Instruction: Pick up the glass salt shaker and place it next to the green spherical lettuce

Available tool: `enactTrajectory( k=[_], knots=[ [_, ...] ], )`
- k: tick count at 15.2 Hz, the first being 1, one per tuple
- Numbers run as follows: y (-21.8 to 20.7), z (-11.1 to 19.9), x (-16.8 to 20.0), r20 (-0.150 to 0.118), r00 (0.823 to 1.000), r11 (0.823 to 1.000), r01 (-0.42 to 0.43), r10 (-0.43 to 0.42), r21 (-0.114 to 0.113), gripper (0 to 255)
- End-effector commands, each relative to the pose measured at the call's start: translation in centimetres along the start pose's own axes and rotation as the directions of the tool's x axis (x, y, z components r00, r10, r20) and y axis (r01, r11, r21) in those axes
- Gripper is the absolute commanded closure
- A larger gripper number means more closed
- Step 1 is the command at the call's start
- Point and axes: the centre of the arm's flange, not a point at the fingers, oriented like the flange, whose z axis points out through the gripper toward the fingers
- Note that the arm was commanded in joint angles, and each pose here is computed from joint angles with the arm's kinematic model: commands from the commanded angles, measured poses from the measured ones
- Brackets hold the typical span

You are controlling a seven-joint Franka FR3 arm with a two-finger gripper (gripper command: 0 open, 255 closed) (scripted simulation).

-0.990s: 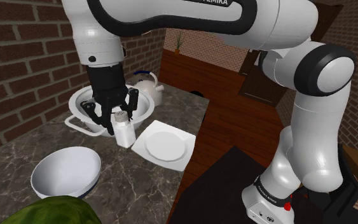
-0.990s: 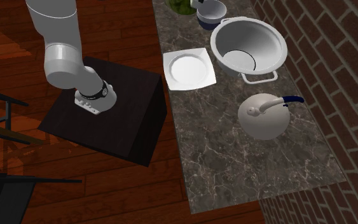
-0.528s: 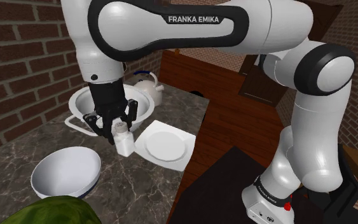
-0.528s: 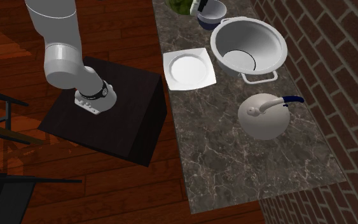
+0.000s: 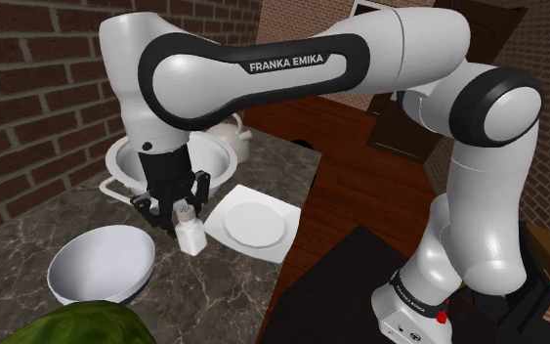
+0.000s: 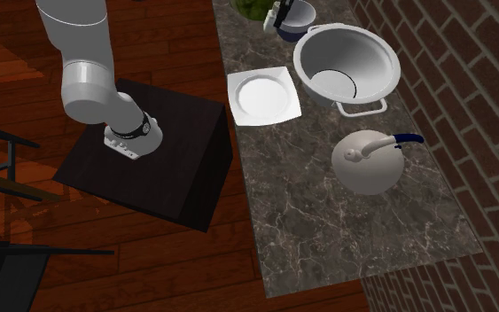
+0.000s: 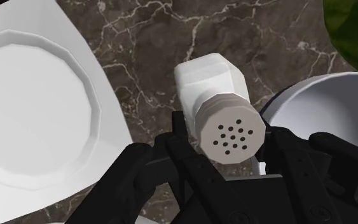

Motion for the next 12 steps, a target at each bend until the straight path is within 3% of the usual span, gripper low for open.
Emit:
enactTrajectory(
  k=[1,12],
  knots=[
    [-0.1,1.0,0.3,0.0,1.0,1.0,0.0,0.0,0.0,255],
    [-0.7,6.6,1.9,0.0,1.0,1.0,0.0,0.0,0.0,255]
  ],
)
